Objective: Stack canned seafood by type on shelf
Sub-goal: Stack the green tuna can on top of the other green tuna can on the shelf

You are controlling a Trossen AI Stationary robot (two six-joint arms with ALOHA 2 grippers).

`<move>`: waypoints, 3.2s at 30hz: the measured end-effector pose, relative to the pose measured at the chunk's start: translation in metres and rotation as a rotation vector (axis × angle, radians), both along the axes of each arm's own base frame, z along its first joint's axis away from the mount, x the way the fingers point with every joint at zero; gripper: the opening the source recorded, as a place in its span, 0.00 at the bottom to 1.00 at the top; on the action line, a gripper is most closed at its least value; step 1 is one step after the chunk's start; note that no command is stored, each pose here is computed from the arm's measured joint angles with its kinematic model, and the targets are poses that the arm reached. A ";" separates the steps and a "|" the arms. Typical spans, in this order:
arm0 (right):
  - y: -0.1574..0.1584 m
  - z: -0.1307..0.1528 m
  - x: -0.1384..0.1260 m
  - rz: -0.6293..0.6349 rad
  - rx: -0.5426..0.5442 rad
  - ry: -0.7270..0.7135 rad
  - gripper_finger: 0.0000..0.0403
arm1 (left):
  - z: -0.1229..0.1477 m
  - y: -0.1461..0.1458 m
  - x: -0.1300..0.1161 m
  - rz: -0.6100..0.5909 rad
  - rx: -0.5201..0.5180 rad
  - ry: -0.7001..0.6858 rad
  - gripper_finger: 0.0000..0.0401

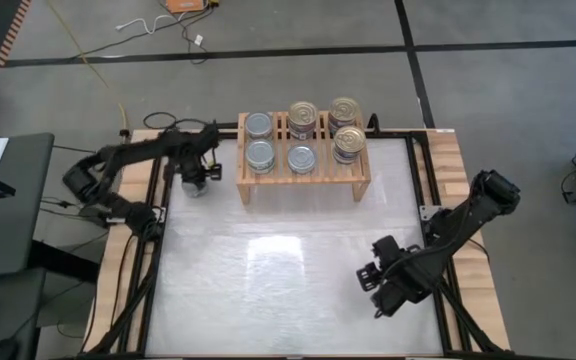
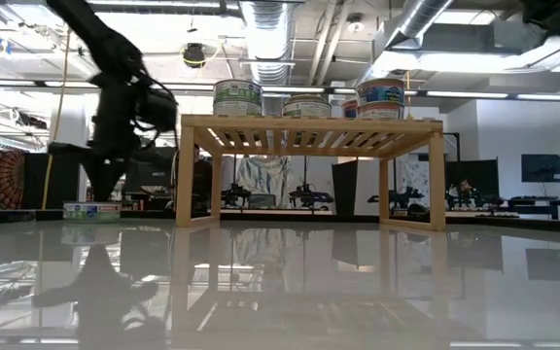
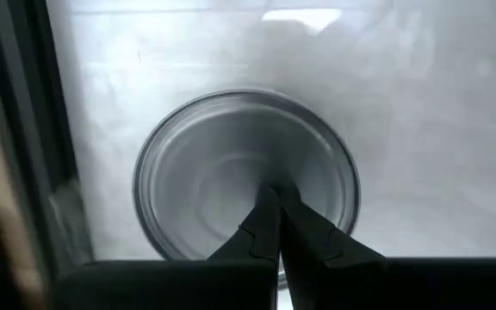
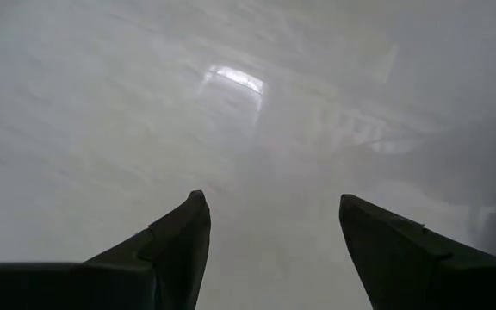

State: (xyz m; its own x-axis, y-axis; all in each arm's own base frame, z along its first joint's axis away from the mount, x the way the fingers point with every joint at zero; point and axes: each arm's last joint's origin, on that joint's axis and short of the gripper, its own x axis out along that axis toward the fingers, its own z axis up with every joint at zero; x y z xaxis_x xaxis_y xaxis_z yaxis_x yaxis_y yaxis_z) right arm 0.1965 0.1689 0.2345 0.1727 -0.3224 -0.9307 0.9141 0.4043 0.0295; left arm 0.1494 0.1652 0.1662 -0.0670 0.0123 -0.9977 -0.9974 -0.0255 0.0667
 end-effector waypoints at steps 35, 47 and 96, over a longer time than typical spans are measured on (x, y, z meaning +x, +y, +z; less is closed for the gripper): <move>0.012 0.000 -0.001 0.109 0.033 -0.039 0.70 | -0.012 -0.247 0.074 -0.126 0.052 -0.639 0.00; 0.013 0.000 0.010 0.078 0.069 -0.127 0.70 | 0.013 -0.272 0.162 -0.506 0.116 -0.529 0.00; -0.025 -0.057 0.193 -0.128 0.185 -0.635 0.70 | 0.012 -0.257 0.065 -0.771 0.306 -0.766 0.00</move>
State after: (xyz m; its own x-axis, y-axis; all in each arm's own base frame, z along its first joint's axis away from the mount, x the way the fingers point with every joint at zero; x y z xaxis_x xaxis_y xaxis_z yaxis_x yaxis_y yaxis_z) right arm 0.3892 0.1443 0.1780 0.6759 -0.2217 -0.7029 0.7367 0.2310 0.6356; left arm 0.2140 -0.0914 0.1780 0.6922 0.0366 -0.7207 -0.5294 0.7045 -0.4726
